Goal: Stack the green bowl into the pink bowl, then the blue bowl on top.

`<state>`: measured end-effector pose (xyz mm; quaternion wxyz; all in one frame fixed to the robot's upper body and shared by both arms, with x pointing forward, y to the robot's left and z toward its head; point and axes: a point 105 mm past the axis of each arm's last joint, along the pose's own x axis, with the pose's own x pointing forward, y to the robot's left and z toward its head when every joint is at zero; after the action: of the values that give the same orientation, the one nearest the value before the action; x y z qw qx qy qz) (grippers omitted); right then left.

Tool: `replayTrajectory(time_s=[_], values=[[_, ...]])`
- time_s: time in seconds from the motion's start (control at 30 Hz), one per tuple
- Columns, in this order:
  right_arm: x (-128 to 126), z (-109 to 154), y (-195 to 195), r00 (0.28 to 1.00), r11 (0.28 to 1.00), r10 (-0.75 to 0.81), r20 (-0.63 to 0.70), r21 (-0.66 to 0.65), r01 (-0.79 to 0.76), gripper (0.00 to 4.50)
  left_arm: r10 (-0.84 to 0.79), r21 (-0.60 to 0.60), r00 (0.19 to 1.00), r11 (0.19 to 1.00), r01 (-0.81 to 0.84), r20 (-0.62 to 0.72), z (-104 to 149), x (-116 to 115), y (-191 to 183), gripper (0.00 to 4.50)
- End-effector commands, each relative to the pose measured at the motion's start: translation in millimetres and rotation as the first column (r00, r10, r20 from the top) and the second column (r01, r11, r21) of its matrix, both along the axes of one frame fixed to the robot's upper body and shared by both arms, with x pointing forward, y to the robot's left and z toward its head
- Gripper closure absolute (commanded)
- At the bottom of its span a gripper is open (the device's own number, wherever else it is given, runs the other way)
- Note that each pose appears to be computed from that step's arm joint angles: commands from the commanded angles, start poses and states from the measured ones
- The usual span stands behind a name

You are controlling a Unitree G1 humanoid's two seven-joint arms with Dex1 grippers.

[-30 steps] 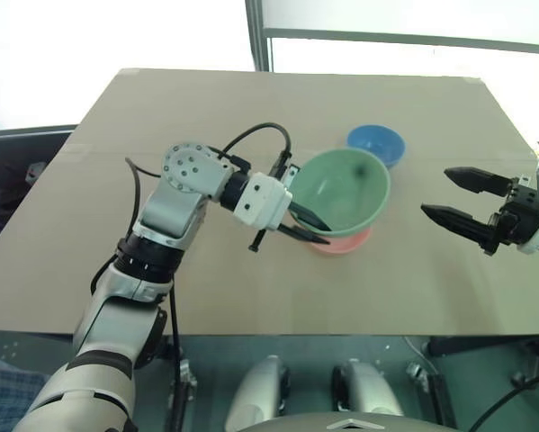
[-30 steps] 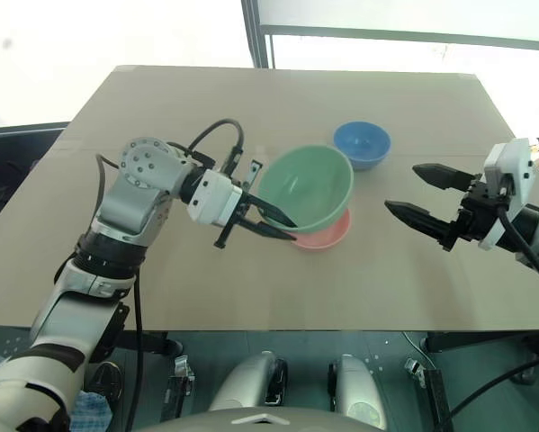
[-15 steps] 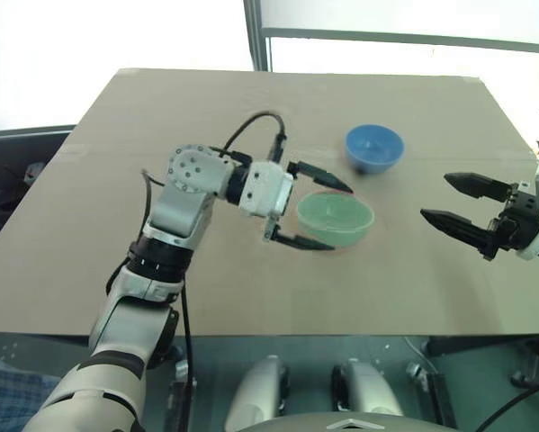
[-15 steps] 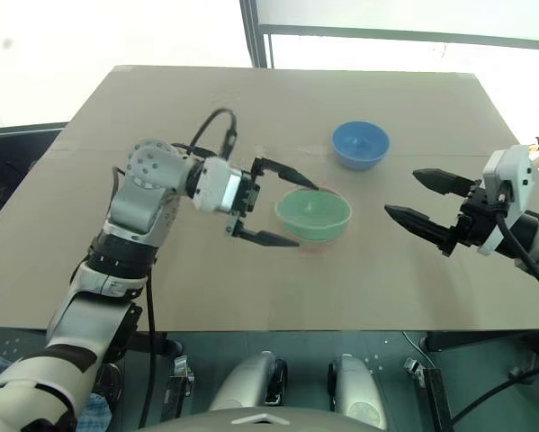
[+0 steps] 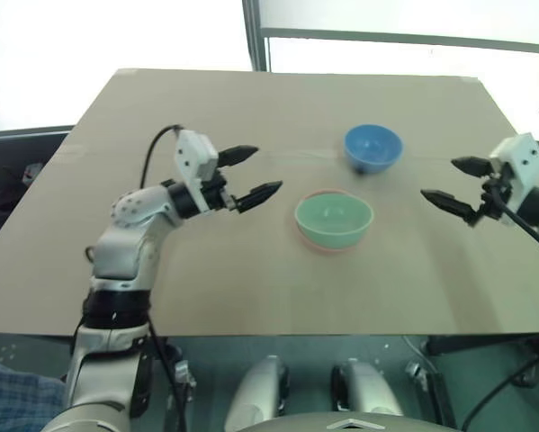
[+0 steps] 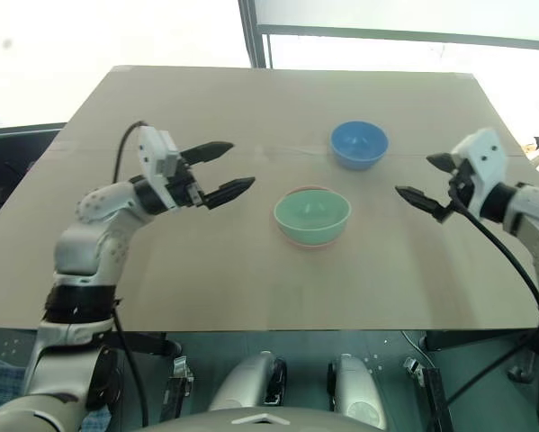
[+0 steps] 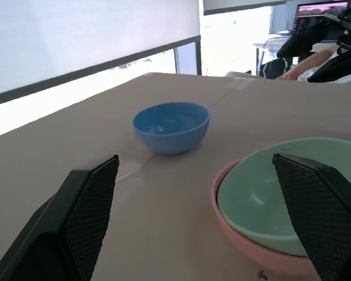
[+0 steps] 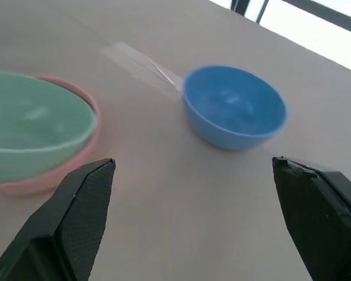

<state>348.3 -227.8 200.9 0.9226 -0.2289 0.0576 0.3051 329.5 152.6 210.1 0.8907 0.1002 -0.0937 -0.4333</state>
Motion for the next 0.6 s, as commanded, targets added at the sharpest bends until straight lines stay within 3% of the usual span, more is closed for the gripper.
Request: replayTrajectory(time_s=[0.03, 0.3, 0.53, 0.6], values=[[23, 6, 4, 0.997, 0.989, 0.022, 0.074, -0.147, -0.011, 0.0, 0.09, -0.036, 0.994, 0.995, -0.088, 0.055, 22, -11, 17, 0.06], [71, -10, 45, 0.984, 0.913, 0.171, 0.052, -0.383, -0.138, 0.0, 0.04, -0.036, 0.999, 0.998, -0.042, -0.033, 25, -41, 28, 0.06], [98, -27, 71, 0.981, 0.862, 0.189, 0.042, -0.486, -0.145, 0.0, -0.017, -0.023, 0.996, 1.0, 0.014, -0.092, 23, -53, 26, 0.06], [104, -35, 76, 0.982, 0.815, 0.186, 0.041, -0.564, -0.131, 0.0, -0.028, -0.014, 0.994, 1.0, 0.026, -0.107, 21, -54, 26, 0.06]])
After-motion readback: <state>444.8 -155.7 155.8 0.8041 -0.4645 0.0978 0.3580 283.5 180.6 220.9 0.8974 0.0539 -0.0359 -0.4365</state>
